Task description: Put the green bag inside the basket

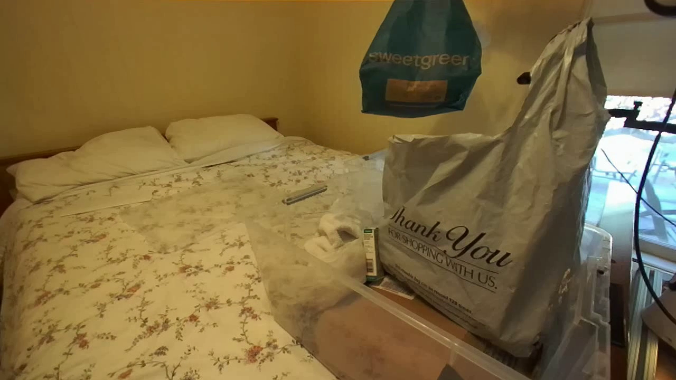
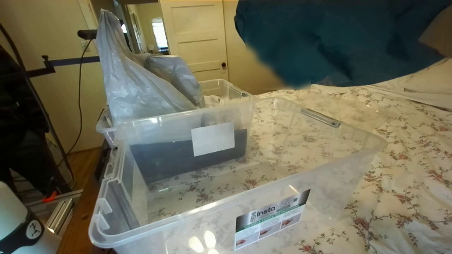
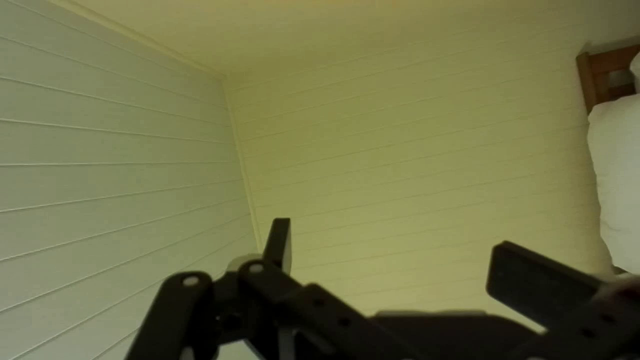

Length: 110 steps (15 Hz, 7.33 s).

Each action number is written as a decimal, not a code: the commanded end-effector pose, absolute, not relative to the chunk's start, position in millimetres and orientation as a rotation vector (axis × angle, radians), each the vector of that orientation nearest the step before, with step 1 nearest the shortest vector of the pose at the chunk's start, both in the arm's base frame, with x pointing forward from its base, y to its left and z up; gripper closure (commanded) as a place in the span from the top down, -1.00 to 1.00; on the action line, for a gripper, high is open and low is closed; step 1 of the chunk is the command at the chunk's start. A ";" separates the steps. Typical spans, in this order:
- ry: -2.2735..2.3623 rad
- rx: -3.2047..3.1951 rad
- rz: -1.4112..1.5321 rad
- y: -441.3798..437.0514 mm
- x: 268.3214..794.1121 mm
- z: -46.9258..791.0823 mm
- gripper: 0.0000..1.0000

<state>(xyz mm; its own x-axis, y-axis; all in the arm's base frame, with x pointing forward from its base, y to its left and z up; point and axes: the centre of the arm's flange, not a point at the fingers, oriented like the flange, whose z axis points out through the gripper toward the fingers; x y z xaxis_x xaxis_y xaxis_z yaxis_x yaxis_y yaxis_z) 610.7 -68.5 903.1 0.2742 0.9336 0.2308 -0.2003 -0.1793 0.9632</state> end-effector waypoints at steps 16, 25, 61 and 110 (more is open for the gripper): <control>0.643 1.570 0.843 1.9 476.5 853.4 1.00; 1.031 1.782 0.882 68.9 485.7 747.0 1.00; 1.980 1.905 0.543 -6.7 722.4 551.4 1.00; 1.779 2.531 -0.050 -98.7 566.0 439.1 1.00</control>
